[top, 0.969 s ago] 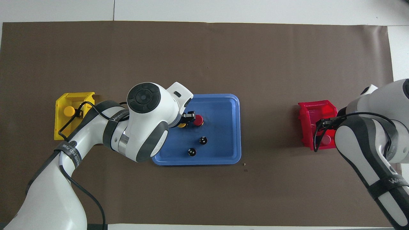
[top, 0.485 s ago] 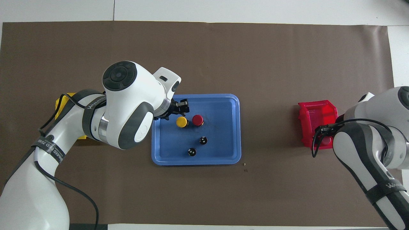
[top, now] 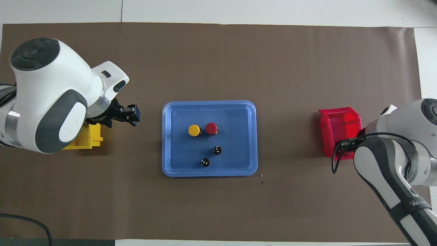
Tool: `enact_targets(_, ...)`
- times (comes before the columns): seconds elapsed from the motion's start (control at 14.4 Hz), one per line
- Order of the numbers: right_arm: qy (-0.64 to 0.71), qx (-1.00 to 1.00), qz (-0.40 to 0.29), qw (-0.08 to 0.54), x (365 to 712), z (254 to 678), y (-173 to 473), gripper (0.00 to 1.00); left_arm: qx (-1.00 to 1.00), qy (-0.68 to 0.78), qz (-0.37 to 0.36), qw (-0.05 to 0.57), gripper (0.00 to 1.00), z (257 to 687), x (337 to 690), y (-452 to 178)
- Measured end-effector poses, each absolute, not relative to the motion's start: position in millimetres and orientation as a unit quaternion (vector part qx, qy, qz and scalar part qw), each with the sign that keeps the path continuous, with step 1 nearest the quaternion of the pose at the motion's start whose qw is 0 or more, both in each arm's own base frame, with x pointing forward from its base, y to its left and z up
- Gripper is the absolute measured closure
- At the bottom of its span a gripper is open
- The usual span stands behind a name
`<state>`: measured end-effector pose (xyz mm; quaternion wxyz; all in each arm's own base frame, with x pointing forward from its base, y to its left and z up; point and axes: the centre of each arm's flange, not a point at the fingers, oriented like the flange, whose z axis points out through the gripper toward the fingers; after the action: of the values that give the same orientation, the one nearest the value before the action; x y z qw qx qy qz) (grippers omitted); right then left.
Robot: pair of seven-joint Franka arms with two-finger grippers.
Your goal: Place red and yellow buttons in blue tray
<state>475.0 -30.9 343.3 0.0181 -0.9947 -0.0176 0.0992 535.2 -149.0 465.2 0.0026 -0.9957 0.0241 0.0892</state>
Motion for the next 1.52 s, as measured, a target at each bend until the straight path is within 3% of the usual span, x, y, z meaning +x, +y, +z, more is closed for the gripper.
enact_targets(0.21,-0.020,-0.995,0.098,0.018,472.3,341.2,-30.7,0.42,-0.997,0.046,0.062,-0.017,0.22,437.4,537.8,-19.5)
enact_targets(0.28,-0.021,-0.995,0.098,0.018,471.0,339.6,-30.6,0.42,-0.997,0.042,0.057,-0.019,0.15,432.7,536.5,5.5)
enact_targets(0.35,-0.023,-0.995,0.098,0.018,469.7,337.9,-30.5,0.50,-0.998,0.036,0.050,-0.020,0.13,431.3,536.6,18.5)
enact_targets(0.42,-0.023,-0.995,0.097,0.018,469.0,337.1,-30.5,0.57,-0.998,0.033,0.041,-0.019,0.16,432.0,538.4,22.4)
enact_targets(0.55,-0.023,-0.995,0.096,0.018,468.8,337.8,-30.4,0.57,-0.999,0.036,0.024,-0.017,0.20,431.6,541.9,17.7)
enact_targets(0.69,-0.024,-0.995,0.095,0.018,469.6,339.5,-29.7,0.57,-0.999,0.035,0.020,-0.017,0.36,425.8,543.0,14.5)
enact_targets(0.9,-0.028,-0.994,0.102,0.019,481.0,362.8,-27.2,0.57,-0.999,0.032,0.006,-0.016,0.37,409.3,547.4,14.9)
enact_targets(1.25,-0.047,-0.994,0.102,0.018,523.6,458.5,-3.6,0.57,-1.000,0.027,-0.004,-0.015,0.37,375.6,555.2,16.0)
enact_targets(1.52,-0.009,-0.999,0.049,0.023,554.3,502.4,118.8,0.57,-1.000,0.015,0.001,-0.016,0.37,366.4,556.4,16.5)
